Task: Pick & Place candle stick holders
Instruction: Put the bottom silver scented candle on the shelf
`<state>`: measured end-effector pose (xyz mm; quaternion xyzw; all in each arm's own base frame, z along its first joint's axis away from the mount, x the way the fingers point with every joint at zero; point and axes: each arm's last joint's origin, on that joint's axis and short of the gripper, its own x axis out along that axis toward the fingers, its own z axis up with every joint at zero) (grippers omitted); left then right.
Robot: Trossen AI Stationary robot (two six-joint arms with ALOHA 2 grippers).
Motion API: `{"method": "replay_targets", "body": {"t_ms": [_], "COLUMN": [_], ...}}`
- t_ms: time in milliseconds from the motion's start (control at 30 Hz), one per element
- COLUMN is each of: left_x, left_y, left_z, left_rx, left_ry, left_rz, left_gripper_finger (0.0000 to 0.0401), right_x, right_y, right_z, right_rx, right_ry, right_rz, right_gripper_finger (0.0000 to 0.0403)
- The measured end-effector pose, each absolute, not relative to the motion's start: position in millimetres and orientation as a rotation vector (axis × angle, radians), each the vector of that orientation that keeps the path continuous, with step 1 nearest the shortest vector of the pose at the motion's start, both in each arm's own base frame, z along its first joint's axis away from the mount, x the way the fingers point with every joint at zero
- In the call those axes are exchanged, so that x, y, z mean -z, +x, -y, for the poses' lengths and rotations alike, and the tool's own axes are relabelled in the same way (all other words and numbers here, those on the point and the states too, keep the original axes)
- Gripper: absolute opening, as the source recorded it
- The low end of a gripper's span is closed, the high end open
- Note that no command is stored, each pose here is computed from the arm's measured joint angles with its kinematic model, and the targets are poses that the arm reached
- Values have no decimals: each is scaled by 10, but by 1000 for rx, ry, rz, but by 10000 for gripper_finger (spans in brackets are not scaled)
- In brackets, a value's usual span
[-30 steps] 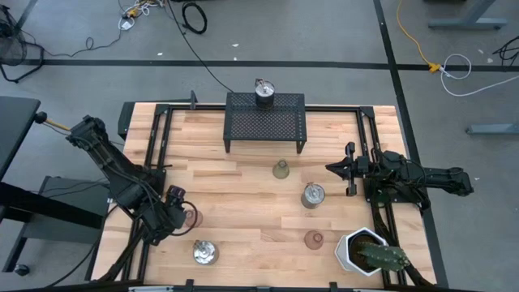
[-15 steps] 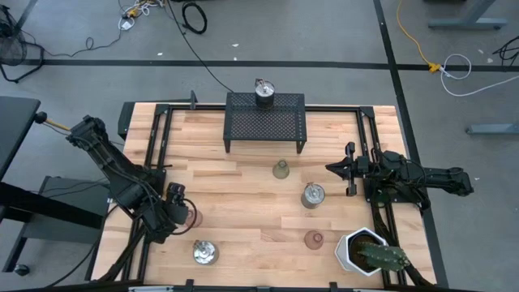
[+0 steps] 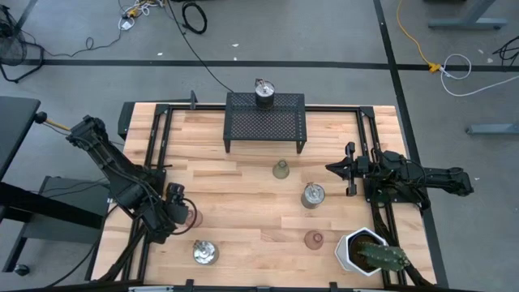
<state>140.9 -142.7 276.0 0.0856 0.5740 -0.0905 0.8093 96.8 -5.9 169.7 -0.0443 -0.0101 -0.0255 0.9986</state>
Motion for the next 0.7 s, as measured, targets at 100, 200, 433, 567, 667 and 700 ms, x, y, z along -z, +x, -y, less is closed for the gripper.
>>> {"method": "replay_targets", "body": {"t_ms": [100, 200, 433, 567, 667, 700], "left_x": [-2760, -2762, -2764, -2764, -2764, -2765], "left_y": [1409, 1415, 1420, 1421, 1421, 1422], "left_z": [1426, 1429, 1430, 1430, 1430, 1432], "left_rx": [184, 192, 267, 280, 276, 275], "left_ry": [172, 187, 306, 329, 321, 318], "left_rz": [-1228, -1217, -1195, -1190, -1191, -1189], "left_gripper_finger": [339, 339, 339, 339, 339, 339], "right_x": [-1697, -1698, -1697, -1697, -1697, -1696], "right_y": [968, 967, 968, 968, 967, 968], "right_z": [59, 59, 59, 59, 59, 59], "right_rx": [51, 51, 51, 51, 51, 51], "right_ry": [-89, -89, -89, -89, -88, -88], "right_rz": [20, 21, 20, 20, 20, 20], "right_gripper_finger": [20, 20, 20, 20, 20, 20]}}
